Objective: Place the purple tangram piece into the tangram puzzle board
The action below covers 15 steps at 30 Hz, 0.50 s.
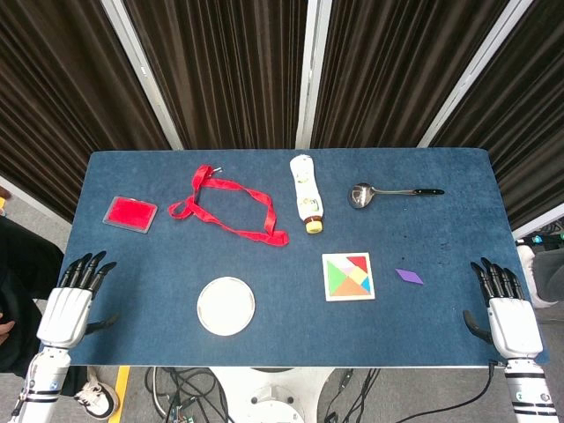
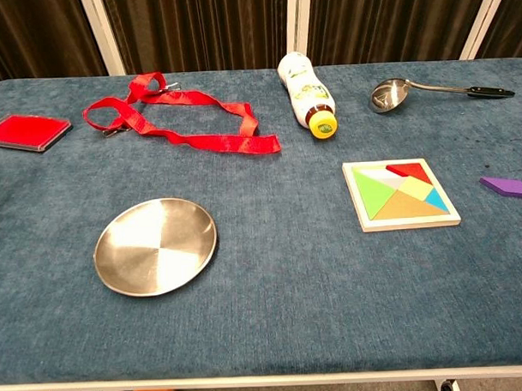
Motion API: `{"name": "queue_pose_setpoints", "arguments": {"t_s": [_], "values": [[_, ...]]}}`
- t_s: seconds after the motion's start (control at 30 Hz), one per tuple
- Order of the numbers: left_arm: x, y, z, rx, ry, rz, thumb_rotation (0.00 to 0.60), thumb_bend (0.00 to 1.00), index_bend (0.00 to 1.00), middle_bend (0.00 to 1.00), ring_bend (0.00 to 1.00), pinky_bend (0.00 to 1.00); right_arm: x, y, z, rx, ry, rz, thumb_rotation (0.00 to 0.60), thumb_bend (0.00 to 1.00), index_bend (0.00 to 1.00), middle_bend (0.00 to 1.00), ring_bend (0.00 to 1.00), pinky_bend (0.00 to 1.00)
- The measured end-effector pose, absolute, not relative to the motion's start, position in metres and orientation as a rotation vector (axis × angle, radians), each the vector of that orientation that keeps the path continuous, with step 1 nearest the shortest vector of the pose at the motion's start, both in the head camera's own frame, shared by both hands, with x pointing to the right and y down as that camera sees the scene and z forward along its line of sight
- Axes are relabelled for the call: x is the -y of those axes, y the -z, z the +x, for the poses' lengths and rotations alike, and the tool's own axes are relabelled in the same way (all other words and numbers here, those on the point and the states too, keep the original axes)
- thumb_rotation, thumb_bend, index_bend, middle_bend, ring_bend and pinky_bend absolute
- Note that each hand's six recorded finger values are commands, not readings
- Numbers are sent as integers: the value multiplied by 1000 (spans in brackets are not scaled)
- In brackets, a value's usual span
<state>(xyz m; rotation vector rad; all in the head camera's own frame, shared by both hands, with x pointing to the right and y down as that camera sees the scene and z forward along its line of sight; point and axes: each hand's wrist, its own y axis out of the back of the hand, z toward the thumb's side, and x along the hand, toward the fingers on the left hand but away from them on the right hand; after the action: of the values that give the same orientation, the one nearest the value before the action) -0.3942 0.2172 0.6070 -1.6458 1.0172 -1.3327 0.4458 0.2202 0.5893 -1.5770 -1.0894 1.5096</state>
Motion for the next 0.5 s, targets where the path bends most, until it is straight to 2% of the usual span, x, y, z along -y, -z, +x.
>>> {"name": "queue_pose_setpoints", "arguments": {"t_s": [0.5], "values": [[-219,-607,-400,-1037,1321,-1651,600,0,166,52,0,115,-220,-598,443,1063,-1547,-1570,600,240,0,0,0,0]]}}
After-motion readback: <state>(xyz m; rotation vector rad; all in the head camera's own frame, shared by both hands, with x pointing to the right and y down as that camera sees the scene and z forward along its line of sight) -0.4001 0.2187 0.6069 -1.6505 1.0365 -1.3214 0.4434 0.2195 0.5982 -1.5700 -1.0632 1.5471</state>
